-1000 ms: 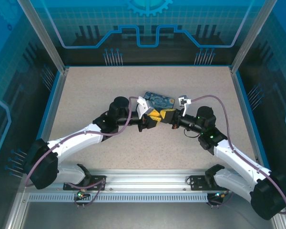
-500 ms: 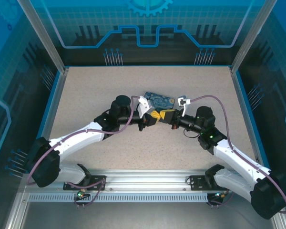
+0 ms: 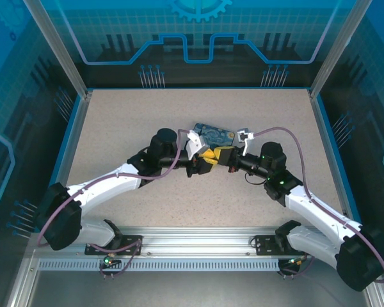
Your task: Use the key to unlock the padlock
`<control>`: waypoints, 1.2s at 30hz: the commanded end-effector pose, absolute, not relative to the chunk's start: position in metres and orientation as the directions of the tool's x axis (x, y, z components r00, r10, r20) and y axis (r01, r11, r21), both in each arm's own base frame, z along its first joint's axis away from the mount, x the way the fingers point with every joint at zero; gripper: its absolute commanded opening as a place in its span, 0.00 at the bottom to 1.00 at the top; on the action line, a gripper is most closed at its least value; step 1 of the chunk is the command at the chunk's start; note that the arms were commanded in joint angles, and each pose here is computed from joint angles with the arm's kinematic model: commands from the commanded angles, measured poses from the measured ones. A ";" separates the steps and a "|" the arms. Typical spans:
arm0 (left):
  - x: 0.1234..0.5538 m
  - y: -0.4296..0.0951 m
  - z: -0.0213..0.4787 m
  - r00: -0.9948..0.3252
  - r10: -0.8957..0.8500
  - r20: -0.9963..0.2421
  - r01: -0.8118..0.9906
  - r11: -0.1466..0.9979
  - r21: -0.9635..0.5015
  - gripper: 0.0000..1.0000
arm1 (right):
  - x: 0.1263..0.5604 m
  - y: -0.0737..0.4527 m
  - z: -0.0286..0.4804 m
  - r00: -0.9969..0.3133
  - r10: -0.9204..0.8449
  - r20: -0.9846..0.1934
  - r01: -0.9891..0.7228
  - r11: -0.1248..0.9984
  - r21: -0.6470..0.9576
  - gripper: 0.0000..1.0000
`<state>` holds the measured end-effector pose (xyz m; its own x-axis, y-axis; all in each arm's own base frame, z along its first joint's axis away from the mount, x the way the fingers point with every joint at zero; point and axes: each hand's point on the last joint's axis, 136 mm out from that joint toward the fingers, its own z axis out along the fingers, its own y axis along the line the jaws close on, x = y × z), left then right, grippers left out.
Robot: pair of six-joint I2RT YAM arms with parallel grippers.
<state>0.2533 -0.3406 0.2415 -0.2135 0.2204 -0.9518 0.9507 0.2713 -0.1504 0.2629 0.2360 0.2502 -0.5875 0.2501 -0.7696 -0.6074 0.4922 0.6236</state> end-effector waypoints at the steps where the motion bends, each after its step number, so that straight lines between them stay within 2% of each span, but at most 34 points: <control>1: 0.241 -0.350 0.252 -0.173 0.197 -0.965 0.969 0.210 -0.131 0.45 | 0.249 0.251 0.277 -0.562 0.237 -0.792 -0.682 0.409 0.606 0.00; 2: 0.241 -0.351 0.251 -0.173 0.198 -0.965 0.968 0.213 -0.130 0.49 | 0.249 0.251 0.277 -0.564 0.236 -0.791 -0.683 0.406 0.608 0.00; 5: 0.245 -0.354 0.247 -0.176 0.206 -0.963 0.965 0.231 -0.127 0.54 | 0.249 0.253 0.278 -0.567 0.234 -0.789 -0.685 0.398 0.610 0.00; 9: 0.252 -0.356 0.244 -0.182 0.209 -0.961 0.959 0.252 -0.127 0.54 | 0.246 0.254 0.280 -0.567 0.233 -0.790 -0.690 0.390 0.610 0.00; 17: 0.264 -0.355 0.247 -0.182 0.187 -0.965 0.944 0.308 -0.119 0.45 | 0.245 0.259 0.277 -0.581 0.217 -0.784 -0.691 0.378 0.617 0.00; 23: 0.279 -0.349 0.239 -0.207 0.190 -0.960 0.908 0.404 -0.115 0.33 | 0.243 0.262 0.278 -0.583 0.217 -0.783 -0.694 0.368 0.619 0.00; 36: 0.291 -0.329 0.220 -0.205 0.217 -0.954 0.851 0.521 -0.064 0.55 | 0.254 0.250 0.277 -0.551 0.267 -0.790 -0.658 0.443 0.609 0.00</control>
<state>0.2798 -0.3406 0.2276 -0.2147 0.2143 -0.9529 0.8881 0.4489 -0.0991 0.2696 0.2380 0.2476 -0.5822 0.2696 -0.7671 -0.5794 0.5244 0.6240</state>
